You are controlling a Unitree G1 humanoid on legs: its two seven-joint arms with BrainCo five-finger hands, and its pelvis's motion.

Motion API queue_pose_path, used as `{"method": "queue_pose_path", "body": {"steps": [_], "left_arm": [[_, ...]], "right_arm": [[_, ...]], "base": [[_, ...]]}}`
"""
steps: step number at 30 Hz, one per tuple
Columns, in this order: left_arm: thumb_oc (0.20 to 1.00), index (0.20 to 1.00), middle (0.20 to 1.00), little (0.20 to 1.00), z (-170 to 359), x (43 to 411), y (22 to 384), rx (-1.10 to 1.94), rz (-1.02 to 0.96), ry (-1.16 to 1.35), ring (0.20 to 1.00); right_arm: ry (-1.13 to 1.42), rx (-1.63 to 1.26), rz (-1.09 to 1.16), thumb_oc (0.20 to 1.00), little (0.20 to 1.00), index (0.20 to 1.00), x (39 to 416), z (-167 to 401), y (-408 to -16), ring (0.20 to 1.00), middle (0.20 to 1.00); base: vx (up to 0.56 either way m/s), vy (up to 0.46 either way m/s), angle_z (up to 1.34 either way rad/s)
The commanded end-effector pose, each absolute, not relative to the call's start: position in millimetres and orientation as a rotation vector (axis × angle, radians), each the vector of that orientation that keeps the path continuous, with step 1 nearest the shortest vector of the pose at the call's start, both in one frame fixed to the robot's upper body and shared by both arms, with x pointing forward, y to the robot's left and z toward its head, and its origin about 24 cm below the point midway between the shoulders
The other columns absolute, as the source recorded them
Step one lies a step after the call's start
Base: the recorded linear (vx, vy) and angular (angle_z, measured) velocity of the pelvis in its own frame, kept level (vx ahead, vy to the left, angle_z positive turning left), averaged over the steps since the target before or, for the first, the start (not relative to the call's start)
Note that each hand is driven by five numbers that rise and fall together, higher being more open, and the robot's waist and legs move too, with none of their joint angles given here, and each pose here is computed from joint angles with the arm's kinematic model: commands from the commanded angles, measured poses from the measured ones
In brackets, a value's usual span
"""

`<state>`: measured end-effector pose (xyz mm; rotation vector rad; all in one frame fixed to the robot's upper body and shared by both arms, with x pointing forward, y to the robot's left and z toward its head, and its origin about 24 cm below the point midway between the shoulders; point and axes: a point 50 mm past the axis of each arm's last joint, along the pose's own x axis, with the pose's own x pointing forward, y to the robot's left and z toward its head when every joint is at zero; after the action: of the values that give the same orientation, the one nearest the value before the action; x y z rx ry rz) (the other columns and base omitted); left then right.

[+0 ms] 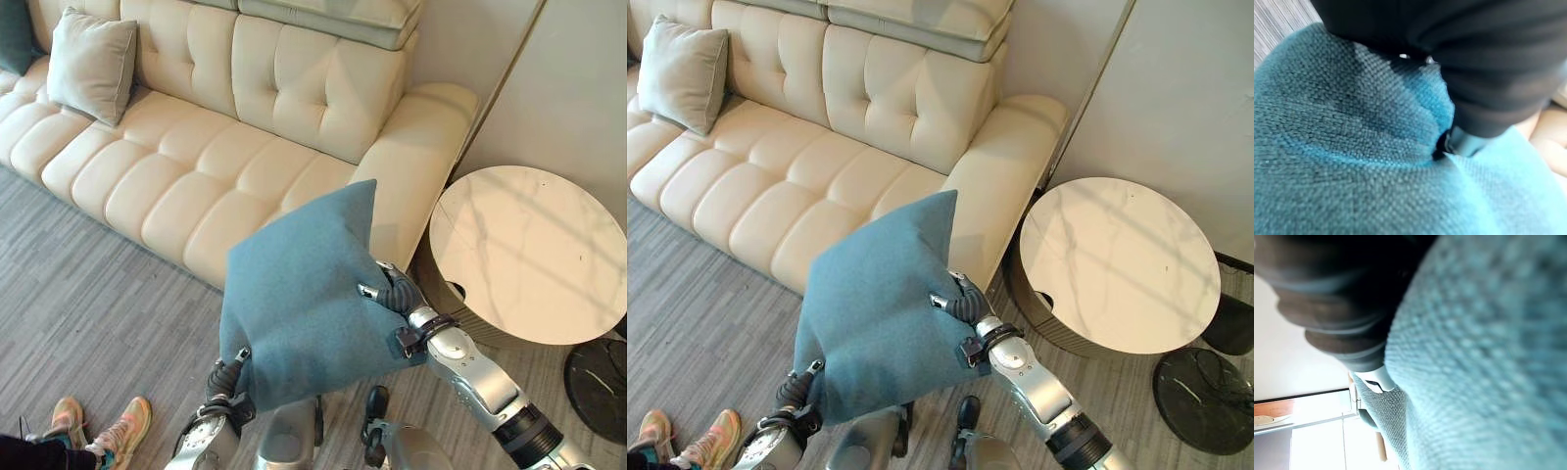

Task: Pick up all the scattered cushions and arrange them neatly on the sofa.

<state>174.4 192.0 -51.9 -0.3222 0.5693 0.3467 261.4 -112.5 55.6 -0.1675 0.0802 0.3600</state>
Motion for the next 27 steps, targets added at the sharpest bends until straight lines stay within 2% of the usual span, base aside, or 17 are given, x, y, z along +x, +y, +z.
{"method": "queue_pose_path", "body": {"steps": [1, 7, 14, 21, 27], "left_arm": [[0.200, 0.200, 0.200, 0.200, 2, 209, 171, -0.351, 0.184, 0.285, 0.200], [0.200, 0.200, 0.200, 0.200, 5, 218, 164, -0.353, 0.155, 0.274, 0.200], [0.200, 0.200, 0.200, 0.200, 19, 217, 179, -0.290, 0.201, 0.196, 0.200], [0.200, 0.200, 0.200, 0.200, 64, 222, 199, -0.267, 0.280, -0.030, 0.200], [0.200, 0.200, 0.200, 0.200, 73, 226, 202, -0.275, 0.299, -0.082, 0.200]], "right_arm": [[-0.157, 0.043, 0.556, 0.200, 0.200, 0.200, 249, 104, -62, 0.200, 0.200], [-0.147, 0.002, 0.469, 0.200, 0.200, 0.200, 254, 101, -78, 0.200, 0.200], [-0.151, 0.019, 0.467, 0.200, 0.200, 0.200, 251, 100, -76, 0.200, 0.200], [-0.284, 0.065, 0.484, 0.200, 0.200, 0.200, 252, 129, -68, 0.200, 0.200], [-0.333, 0.095, 0.467, 0.200, 0.200, 0.200, 254, 140, -73, 0.200, 0.200]], "base": [[-0.12, 0.136, 1.18], [-0.04, 0.204, 1.18], [0.08, 0.298, 0.35], [0.08, 0.358, 0.12], [-0.01, 0.075, 0.19]]}}
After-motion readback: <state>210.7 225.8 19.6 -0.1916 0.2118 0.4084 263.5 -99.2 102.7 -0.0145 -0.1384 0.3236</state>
